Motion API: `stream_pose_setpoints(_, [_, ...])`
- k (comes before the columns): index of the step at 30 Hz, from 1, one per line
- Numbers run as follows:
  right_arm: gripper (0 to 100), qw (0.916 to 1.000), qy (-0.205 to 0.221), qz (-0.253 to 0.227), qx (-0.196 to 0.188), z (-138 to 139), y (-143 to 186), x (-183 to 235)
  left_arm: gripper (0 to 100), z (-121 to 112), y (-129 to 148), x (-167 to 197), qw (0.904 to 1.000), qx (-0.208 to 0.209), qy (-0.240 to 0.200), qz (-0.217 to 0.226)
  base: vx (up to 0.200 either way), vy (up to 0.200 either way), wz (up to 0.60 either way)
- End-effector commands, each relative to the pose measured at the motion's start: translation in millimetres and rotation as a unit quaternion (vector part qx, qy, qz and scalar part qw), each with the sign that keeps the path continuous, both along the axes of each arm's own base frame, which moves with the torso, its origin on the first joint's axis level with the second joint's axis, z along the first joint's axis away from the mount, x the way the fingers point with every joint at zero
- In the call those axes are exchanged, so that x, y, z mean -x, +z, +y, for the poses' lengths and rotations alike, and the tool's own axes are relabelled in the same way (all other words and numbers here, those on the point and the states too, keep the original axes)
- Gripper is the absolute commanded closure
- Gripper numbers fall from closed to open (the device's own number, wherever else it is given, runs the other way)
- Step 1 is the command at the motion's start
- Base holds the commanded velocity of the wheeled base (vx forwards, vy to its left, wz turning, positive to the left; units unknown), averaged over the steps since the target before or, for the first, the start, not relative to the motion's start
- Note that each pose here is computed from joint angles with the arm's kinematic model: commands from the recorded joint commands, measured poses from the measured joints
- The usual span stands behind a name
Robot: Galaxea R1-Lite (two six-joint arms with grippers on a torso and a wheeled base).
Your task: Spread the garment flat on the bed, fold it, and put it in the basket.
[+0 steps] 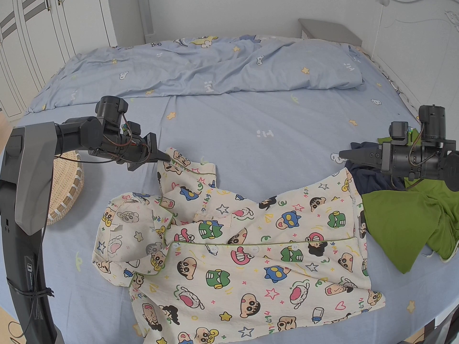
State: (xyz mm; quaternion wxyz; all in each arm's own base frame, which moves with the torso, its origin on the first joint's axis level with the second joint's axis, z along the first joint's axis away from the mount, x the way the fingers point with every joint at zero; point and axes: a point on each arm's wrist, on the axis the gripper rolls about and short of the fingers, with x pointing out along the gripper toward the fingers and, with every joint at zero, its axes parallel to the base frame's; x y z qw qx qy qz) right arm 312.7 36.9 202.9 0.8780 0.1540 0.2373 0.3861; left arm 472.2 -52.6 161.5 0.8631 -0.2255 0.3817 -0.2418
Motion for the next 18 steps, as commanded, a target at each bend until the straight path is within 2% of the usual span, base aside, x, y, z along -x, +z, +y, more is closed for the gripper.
stream_pose_setpoints(1, [0, 0.9995, -0.003, 0.03, 0.005, -1.3, -26.8, -32.4, 100, 3.6, 1.6, 0.3, 1.0, 0.001, 0.008, 0.001, 0.0, 0.0, 0.0])
stream_pose_setpoints(13, [0, 0.999, -0.014, 0.042, 0.006, -8.5, -38.0, -40.8, 100, 23.1, -4.3, -2.4, 0.9969, 0.033, 0.058, 0.042, 0.0, 0.0, 0.0])
stream_pose_setpoints(18, [0, 0.9989, -0.016, 0.044, 0.007, -8.6, -38.8, -40.4, 100, 24.5, -5.2, -2.5, 0.9967, 0.034, 0.059, 0.045, 0.0, 0.0, 0.0])
